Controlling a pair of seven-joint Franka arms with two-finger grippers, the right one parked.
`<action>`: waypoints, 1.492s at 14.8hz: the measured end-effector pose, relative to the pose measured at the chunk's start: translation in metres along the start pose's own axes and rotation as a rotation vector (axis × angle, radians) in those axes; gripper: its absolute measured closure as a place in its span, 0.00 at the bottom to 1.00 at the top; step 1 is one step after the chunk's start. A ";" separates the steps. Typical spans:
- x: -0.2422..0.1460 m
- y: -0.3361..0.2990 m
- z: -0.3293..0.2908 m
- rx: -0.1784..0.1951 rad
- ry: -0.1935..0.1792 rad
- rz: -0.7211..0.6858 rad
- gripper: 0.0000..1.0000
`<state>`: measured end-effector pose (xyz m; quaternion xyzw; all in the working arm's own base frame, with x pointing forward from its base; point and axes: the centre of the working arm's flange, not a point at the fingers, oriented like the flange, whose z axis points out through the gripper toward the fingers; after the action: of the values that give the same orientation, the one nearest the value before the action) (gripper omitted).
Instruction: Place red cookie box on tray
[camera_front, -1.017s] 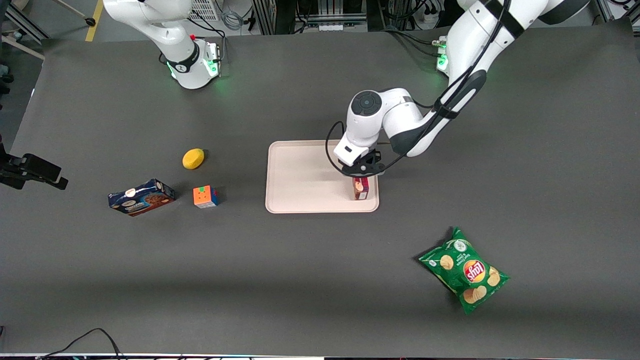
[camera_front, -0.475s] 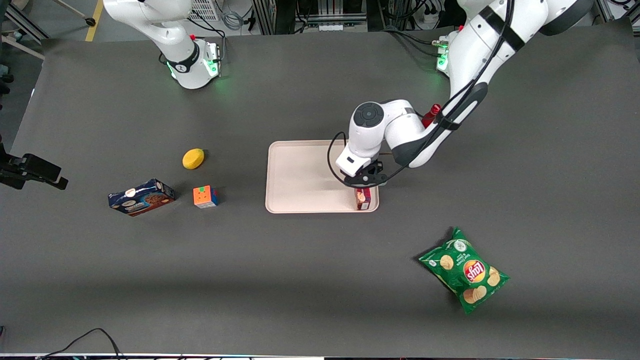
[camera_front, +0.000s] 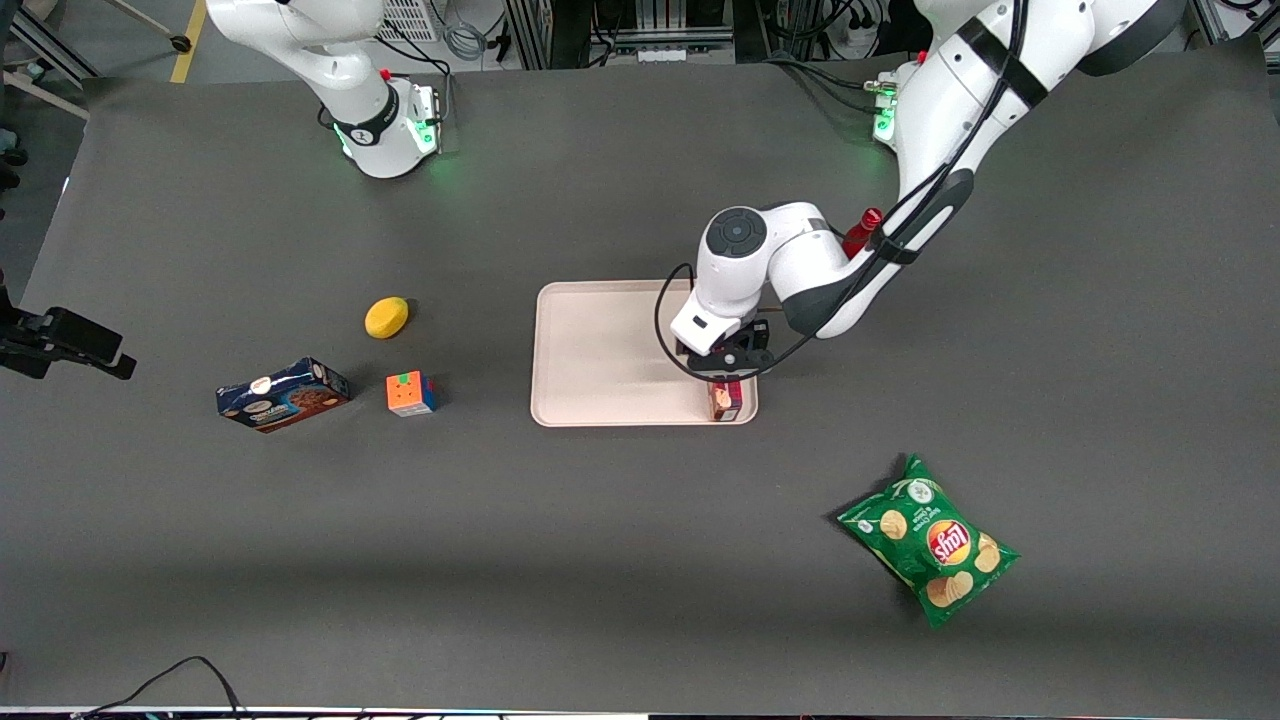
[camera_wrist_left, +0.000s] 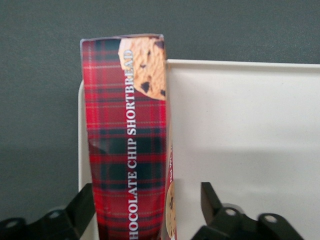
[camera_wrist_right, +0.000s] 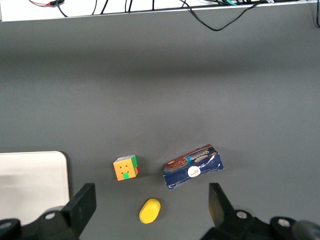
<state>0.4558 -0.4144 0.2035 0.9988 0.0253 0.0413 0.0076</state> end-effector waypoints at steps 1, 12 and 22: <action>0.003 0.001 -0.002 -0.003 0.004 -0.003 0.00; 0.074 -0.023 -0.188 0.043 0.023 0.112 0.00; 0.178 -0.280 -0.401 0.061 -0.138 0.202 0.00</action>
<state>0.5857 -0.1204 0.6126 0.9965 -0.0746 -0.0276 -0.0253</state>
